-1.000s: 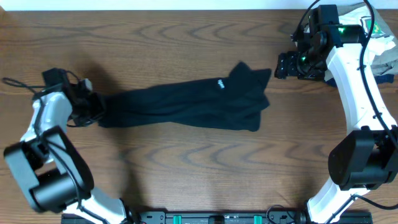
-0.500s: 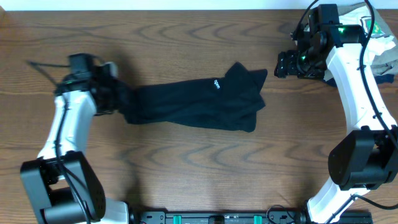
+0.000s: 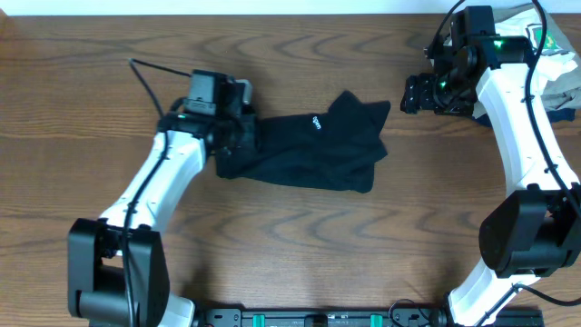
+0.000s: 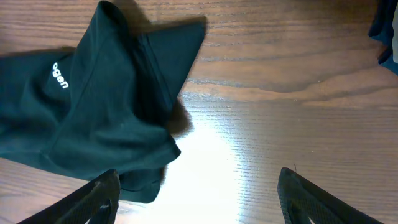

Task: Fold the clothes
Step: 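Fold the left end of the shirt rightward with the left gripper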

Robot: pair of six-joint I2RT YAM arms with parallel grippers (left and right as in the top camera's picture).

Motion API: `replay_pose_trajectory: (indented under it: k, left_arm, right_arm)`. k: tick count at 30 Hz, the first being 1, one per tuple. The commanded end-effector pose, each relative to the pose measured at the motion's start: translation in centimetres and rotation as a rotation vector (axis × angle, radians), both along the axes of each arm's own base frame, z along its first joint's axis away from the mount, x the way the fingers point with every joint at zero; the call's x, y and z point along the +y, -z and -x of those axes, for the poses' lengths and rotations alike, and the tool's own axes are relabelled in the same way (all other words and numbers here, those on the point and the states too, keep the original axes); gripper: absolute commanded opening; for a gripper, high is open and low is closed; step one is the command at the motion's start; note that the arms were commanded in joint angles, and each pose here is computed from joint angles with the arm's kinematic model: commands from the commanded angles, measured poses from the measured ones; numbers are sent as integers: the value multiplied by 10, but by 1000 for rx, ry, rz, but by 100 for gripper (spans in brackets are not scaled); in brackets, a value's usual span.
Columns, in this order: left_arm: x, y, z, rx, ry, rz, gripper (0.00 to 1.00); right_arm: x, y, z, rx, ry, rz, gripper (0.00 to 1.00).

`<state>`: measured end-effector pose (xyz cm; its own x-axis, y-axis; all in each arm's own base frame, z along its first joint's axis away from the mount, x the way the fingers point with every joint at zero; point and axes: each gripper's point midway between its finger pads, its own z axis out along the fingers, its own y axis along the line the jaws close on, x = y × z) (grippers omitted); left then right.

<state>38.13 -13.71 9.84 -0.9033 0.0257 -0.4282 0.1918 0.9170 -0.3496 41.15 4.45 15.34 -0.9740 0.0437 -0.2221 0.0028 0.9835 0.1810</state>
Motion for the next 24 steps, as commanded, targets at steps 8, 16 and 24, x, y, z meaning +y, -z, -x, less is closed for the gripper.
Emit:
replay_pose_trajectory:
  k: [8, 16, 24]
  left_arm:
    - [-53, 24, 12, 51, 101, 10, 6]
    - [-79, 21, 8, 0, 131, 40, 14]
    - [-84, 19, 11, -2, 143, 43, 98]
  right_arm:
    - [3, -5, -1, -16, -22, -5, 79]
    - [3, -5, -1, -16, -22, -5, 79]
    - [-2, 0, -6, 0, 76, -34, 79]
